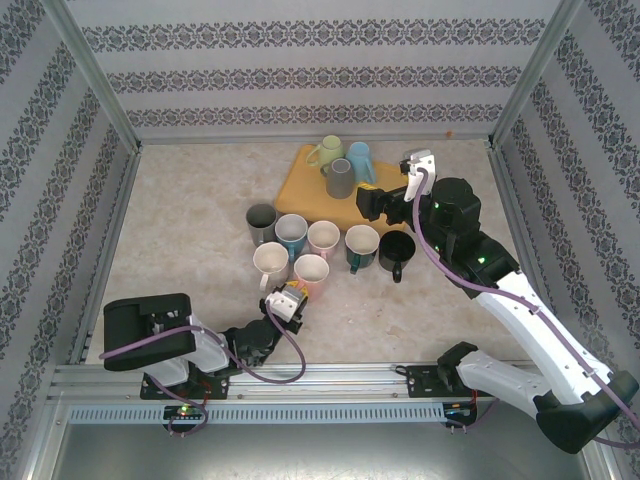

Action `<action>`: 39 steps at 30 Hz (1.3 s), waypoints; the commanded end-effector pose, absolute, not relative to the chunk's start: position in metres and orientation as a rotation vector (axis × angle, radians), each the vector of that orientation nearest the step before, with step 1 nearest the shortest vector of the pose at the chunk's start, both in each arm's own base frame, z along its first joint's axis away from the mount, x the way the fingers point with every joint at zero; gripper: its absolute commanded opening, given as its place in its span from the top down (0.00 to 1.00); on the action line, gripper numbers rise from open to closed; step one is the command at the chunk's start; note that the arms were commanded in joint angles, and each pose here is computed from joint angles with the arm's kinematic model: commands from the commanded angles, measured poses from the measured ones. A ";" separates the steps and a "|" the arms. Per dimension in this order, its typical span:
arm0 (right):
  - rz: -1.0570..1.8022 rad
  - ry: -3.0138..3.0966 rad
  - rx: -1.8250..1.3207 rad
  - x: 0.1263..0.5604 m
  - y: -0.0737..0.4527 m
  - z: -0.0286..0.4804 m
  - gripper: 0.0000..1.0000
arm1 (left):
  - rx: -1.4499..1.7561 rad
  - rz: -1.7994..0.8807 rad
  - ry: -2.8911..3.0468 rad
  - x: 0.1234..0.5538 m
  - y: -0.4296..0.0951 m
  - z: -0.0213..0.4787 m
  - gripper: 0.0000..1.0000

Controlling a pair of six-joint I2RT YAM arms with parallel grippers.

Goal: Turn the mug right side up

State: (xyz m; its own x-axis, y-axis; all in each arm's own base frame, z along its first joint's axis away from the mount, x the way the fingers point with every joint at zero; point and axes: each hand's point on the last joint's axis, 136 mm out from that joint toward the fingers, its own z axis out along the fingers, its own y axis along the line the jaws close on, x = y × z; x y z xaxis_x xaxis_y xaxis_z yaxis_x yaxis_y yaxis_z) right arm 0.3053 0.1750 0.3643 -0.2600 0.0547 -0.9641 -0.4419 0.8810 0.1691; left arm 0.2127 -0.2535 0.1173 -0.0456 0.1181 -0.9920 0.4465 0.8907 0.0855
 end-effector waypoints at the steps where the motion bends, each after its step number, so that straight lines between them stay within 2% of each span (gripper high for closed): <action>1: 0.487 1.761 -0.278 0.309 0.173 0.366 0.02 | 0.367 -0.266 1.623 0.218 -0.248 0.115 0.89; 16: 0.491 1.757 -0.287 0.309 0.174 0.365 0.02 | 0.339 -0.145 1.664 0.225 -0.240 0.093 0.74; 29: 0.493 1.768 -0.308 0.310 0.178 0.361 0.02 | 0.346 -0.119 1.648 0.227 -0.241 0.098 0.67; 35: 0.489 1.770 -0.317 0.309 0.178 0.363 0.02 | 0.363 -0.153 1.629 0.225 -0.244 0.107 0.55; 39: 0.495 1.767 -0.316 0.307 0.177 0.364 0.02 | 0.367 -0.183 1.618 0.223 -0.245 0.113 0.51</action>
State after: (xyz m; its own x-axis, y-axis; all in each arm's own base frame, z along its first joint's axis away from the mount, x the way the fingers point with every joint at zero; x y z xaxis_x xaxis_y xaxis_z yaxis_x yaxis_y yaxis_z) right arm 0.3074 0.1795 0.3610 -0.2602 0.0498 -0.9643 -0.4565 0.8736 0.1684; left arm 0.2253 -0.2437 0.1077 -0.0575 0.1306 -0.9898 0.3233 0.9404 0.1053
